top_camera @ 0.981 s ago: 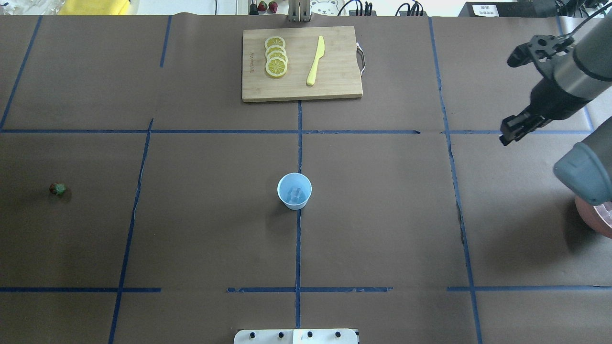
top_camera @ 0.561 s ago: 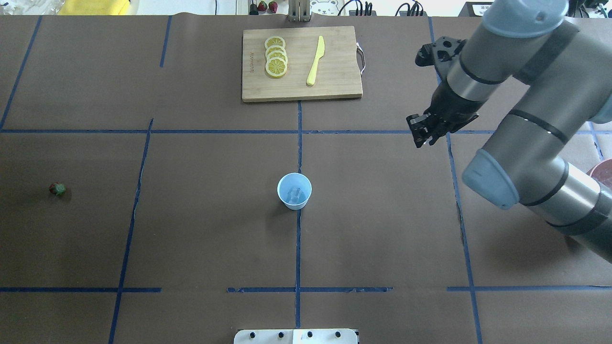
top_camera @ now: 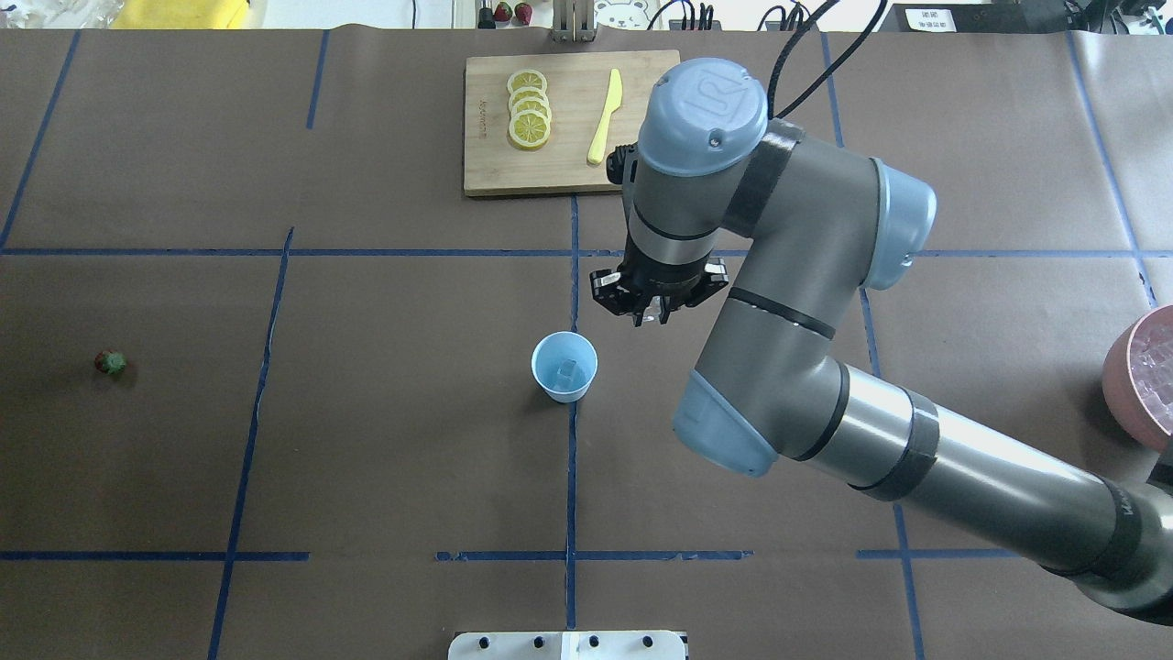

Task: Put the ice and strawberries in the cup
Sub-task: 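Carry the ice cube with the right gripper over the blue cup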

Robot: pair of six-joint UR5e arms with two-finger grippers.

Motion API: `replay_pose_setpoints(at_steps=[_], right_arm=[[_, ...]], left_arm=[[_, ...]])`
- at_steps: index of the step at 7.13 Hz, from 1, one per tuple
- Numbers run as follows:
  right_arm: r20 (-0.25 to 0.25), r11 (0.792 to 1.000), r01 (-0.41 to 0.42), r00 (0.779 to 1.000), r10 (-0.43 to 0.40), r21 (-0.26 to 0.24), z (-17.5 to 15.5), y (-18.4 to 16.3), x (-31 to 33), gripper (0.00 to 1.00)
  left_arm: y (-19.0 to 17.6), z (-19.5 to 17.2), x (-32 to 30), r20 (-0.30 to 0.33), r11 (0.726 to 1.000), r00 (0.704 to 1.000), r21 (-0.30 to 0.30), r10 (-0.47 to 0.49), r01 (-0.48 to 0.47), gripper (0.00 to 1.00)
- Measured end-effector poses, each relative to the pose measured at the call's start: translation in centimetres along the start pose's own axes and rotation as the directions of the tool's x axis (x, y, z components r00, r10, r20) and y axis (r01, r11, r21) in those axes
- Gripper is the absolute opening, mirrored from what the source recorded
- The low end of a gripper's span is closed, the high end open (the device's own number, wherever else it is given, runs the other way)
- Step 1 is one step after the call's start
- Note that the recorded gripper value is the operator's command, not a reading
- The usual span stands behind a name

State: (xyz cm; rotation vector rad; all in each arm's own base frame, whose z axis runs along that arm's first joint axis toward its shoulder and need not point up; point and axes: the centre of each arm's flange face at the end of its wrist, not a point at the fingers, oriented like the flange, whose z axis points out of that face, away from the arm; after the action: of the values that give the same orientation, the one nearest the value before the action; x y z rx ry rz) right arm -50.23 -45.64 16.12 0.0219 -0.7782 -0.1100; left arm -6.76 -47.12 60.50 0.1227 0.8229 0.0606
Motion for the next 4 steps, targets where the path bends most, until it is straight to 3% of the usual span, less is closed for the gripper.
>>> replay_pose_setpoints(at_steps=[4], right_arm=[[-0.016,1.0,-0.001,1.0,0.0,-0.012,1.7,0.7,-5.1,0.0]], left_arm=[[0.1,0.0,0.0,0.0,1.0,1.0,0.0,0.003,-0.003,1.0]])
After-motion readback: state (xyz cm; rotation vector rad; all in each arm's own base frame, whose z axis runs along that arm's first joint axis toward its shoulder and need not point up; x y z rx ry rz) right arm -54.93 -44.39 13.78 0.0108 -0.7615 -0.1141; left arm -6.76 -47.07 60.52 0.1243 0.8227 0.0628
